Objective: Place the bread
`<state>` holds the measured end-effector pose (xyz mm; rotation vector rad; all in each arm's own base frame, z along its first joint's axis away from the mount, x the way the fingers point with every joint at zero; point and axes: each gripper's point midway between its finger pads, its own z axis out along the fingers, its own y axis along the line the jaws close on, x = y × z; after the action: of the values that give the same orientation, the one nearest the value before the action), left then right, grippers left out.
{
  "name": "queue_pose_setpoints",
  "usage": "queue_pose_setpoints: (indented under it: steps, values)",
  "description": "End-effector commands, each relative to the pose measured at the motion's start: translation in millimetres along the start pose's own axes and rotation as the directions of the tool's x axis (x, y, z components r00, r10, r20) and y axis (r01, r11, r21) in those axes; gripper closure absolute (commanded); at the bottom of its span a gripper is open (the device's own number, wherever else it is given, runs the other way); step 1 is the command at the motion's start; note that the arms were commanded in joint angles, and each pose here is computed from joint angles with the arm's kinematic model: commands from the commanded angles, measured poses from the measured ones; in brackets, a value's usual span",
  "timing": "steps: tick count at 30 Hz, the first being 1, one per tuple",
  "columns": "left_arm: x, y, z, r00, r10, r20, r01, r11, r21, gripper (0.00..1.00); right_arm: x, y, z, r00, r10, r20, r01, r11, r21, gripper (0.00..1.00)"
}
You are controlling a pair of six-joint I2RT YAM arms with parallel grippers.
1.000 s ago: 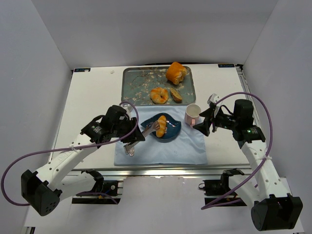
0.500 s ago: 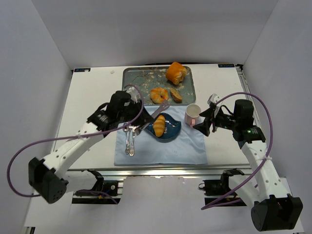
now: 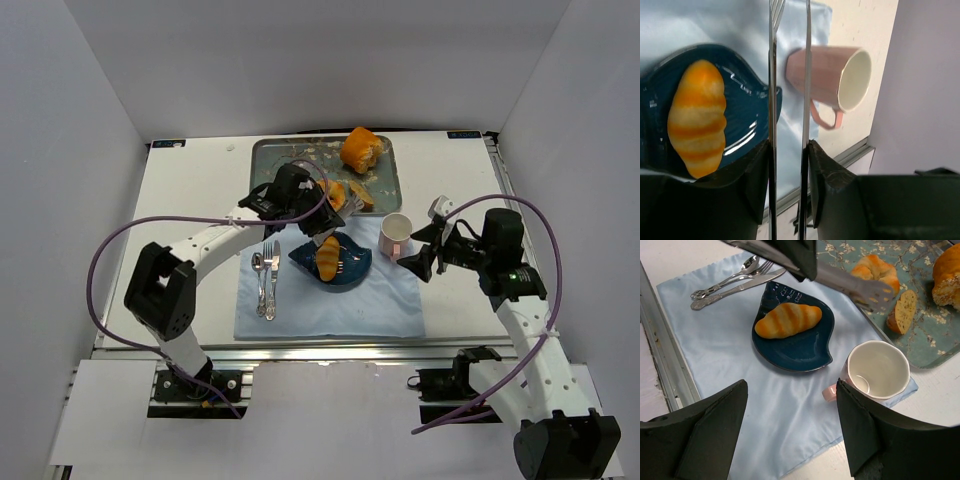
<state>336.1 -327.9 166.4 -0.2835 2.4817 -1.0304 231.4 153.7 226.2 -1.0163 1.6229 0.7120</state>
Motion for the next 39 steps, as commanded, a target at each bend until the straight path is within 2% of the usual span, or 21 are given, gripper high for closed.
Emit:
queue_pose_setpoints:
  steps: [1,13,29,39]
  values:
    - [-33,-31,-8,0.997,-0.013,0.080,0.006,0.996,0.090,0.55,-3,0,-1,0.999,-0.023,0.023,0.023,1.000,0.001,0.24]
    - [-45,-7,15,0.996,-0.052,0.071,0.050,0.998,0.028,0.50,1,0,0,0.999,-0.016,0.030,0.016,1.000,-0.001,0.24]
    - [-49,-16,33,0.995,-0.084,0.049,0.080,0.993,0.086,0.50,6,-1,-2,1.000,-0.007,0.028,0.007,1.000,0.004,0.24]
    - [-48,-6,48,0.994,-0.103,0.027,0.101,0.993,0.063,0.50,4,-1,-3,0.999,-0.006,0.036,0.006,1.000,0.003,0.24]
